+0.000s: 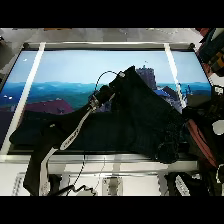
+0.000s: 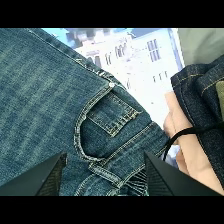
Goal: Fold the clothes and pants, and hang the long-sleeved shirts on hangers.
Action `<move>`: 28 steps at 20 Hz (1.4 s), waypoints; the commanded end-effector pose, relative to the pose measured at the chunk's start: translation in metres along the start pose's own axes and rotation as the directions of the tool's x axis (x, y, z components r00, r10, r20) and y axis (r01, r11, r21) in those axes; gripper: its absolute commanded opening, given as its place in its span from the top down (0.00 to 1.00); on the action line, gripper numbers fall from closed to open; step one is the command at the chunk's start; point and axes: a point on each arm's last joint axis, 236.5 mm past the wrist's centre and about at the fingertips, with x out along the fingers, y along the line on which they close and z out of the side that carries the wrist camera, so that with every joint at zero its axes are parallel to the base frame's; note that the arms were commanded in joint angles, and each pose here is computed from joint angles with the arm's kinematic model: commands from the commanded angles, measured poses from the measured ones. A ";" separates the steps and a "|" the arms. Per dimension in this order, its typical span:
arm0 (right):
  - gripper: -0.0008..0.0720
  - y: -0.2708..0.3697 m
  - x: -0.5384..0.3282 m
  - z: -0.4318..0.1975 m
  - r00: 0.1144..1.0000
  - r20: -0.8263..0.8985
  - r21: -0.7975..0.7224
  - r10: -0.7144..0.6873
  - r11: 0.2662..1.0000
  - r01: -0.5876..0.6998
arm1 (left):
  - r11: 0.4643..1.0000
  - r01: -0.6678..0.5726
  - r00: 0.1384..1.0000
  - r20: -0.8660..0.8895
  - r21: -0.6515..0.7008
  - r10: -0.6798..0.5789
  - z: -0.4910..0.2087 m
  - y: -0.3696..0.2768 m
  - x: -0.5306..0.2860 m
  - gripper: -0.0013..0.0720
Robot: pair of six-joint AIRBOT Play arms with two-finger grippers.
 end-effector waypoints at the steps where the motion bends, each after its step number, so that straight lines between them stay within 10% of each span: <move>1: 0.23 0.000 0.000 0.001 1.000 0.006 0.001 0.000 1.000 0.000 | 0.998 -0.014 0.999 0.039 -0.058 0.016 0.011 0.015 -0.001 0.96; 16: 0.24 -0.005 0.008 0.027 0.994 0.105 0.095 -0.014 0.996 0.004 | 0.859 -0.271 0.822 0.360 -0.434 0.442 0.117 0.310 -0.302 0.96; 28: 0.33 -0.017 0.089 -0.016 0.939 -0.344 0.130 0.005 0.991 0.043 | 0.690 -0.579 0.811 -0.220 -0.435 0.542 -0.092 0.438 -0.367 0.96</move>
